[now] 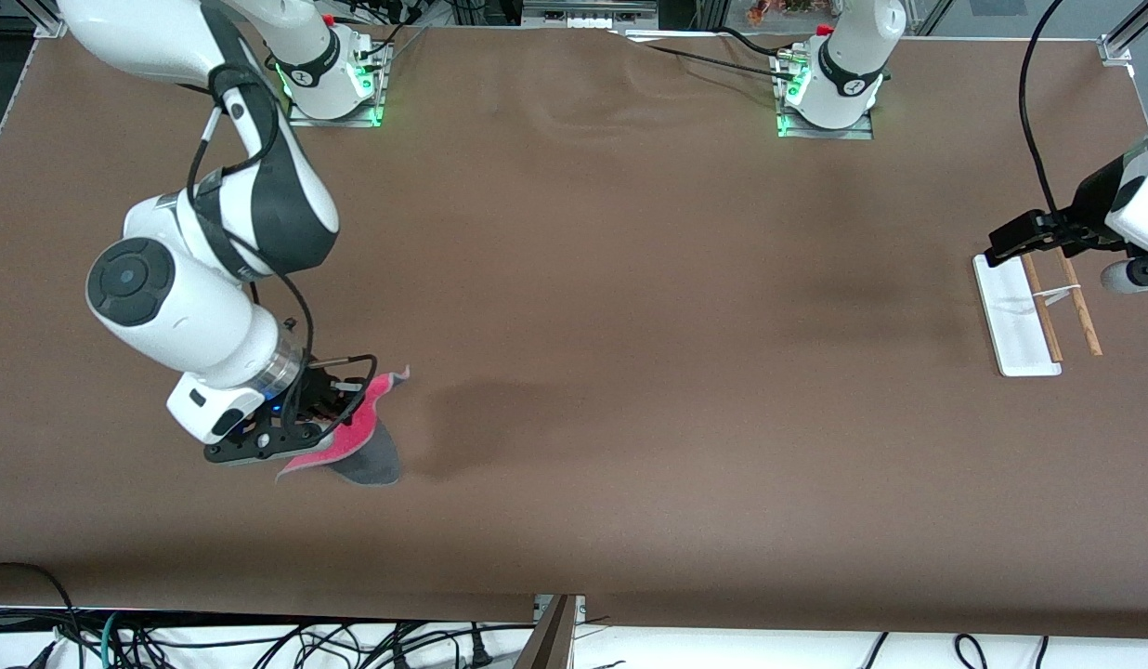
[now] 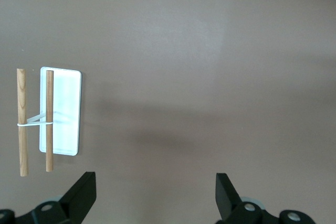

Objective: Pass towel and hang on rack
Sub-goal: 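Lift the towel with the right gripper while the left gripper approaches, then grasp the grey towel end with the left gripper beside the right gripper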

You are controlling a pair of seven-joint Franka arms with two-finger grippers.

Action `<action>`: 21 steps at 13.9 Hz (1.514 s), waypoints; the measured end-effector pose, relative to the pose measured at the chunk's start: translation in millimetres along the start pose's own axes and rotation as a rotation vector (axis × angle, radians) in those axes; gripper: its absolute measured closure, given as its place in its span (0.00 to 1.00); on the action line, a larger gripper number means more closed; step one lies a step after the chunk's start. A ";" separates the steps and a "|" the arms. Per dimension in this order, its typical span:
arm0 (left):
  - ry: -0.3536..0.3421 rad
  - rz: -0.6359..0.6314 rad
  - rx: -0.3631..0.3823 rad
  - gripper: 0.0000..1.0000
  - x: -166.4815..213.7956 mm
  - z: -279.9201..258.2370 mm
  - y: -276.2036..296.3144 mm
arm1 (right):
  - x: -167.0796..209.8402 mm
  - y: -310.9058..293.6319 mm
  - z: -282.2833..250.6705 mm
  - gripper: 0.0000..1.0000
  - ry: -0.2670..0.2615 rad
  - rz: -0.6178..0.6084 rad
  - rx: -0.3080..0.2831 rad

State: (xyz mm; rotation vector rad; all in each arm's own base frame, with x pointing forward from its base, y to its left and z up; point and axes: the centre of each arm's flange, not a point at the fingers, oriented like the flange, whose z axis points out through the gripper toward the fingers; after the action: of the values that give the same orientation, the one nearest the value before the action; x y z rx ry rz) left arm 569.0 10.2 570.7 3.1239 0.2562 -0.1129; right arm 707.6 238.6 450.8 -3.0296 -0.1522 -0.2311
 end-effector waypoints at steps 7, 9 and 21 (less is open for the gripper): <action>-0.154 0.021 0.012 0.00 29.5 68.0 1.6 | -31.1 -135.4 -30.8 0.98 0.041 0.120 0.083; -0.188 0.106 -0.032 0.00 31.4 76.6 3.3 | -37.5 -158.2 -40.9 0.98 0.062 0.122 0.108; -0.003 0.576 -0.682 0.00 21.6 196.1 92.1 | -116.5 -329.5 -35.6 0.98 0.142 0.270 0.320</action>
State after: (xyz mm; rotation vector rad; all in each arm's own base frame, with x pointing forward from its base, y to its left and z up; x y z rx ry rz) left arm 591.2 -79.3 373.5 2.3936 -0.4996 -0.0167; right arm 552.6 550.4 497.8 -2.6658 0.2093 -0.3579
